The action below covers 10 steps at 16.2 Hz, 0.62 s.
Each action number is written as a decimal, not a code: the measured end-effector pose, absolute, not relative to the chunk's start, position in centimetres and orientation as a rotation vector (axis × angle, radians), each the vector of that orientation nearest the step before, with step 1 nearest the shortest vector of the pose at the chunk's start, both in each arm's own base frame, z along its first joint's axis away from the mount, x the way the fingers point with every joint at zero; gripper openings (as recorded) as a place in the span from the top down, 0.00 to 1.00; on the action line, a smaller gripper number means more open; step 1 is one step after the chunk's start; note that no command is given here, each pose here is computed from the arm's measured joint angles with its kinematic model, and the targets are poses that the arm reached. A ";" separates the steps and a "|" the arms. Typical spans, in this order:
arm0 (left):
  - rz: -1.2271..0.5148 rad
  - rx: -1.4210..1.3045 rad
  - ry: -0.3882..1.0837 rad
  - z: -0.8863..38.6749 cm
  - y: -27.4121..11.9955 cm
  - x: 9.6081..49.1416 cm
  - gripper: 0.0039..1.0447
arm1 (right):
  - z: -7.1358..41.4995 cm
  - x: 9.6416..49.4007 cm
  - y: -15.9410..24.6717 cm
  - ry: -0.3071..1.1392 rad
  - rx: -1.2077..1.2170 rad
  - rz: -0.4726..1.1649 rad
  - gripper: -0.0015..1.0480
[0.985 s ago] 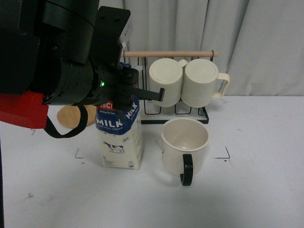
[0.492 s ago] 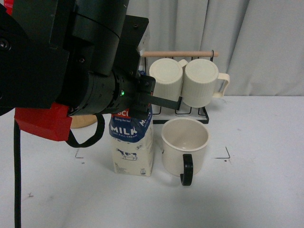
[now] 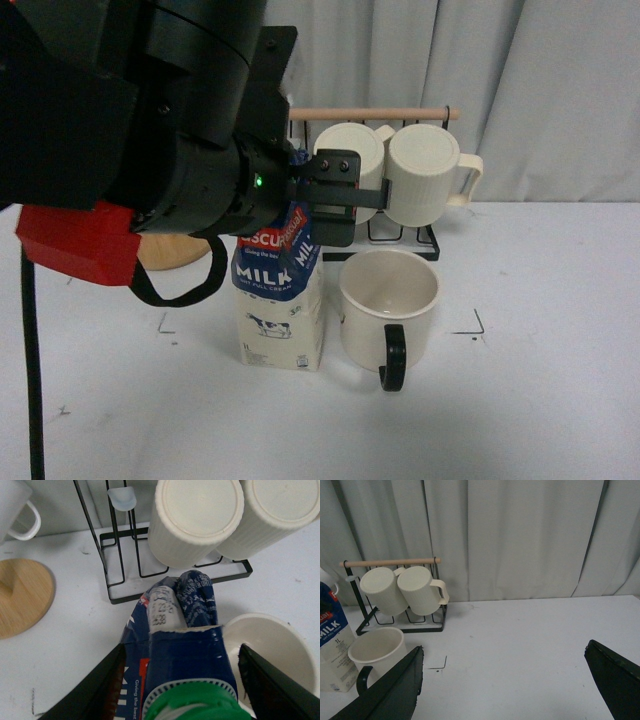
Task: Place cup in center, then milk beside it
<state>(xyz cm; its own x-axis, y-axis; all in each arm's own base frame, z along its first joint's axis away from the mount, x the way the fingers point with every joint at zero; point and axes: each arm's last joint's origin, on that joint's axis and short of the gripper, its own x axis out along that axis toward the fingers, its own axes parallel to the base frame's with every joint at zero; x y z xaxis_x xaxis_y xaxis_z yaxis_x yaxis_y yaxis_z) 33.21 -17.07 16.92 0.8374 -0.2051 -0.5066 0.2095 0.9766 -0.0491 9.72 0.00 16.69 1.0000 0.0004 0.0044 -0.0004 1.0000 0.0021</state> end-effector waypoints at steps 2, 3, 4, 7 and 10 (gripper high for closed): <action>-0.243 -0.096 0.491 18.6 -16.1 31.9 0.13 | 16.7 9.7 0.0 -0.004 0.002 0.000 0.06; -0.249 -0.134 0.424 20.0 -15.4 31.0 0.04 | 16.7 9.7 0.0 -0.004 0.002 0.000 0.06; -0.244 -0.177 0.355 21.7 -14.2 29.8 0.07 | 16.7 9.7 0.0 -0.004 0.002 0.000 0.06; -0.141 -0.235 0.238 23.9 -9.0 25.5 0.06 | 16.7 9.7 0.0 -0.004 0.002 0.000 0.06; 0.010 -0.117 -0.018 23.0 -3.6 20.7 0.31 | 16.7 9.7 0.0 -0.004 0.002 0.000 0.06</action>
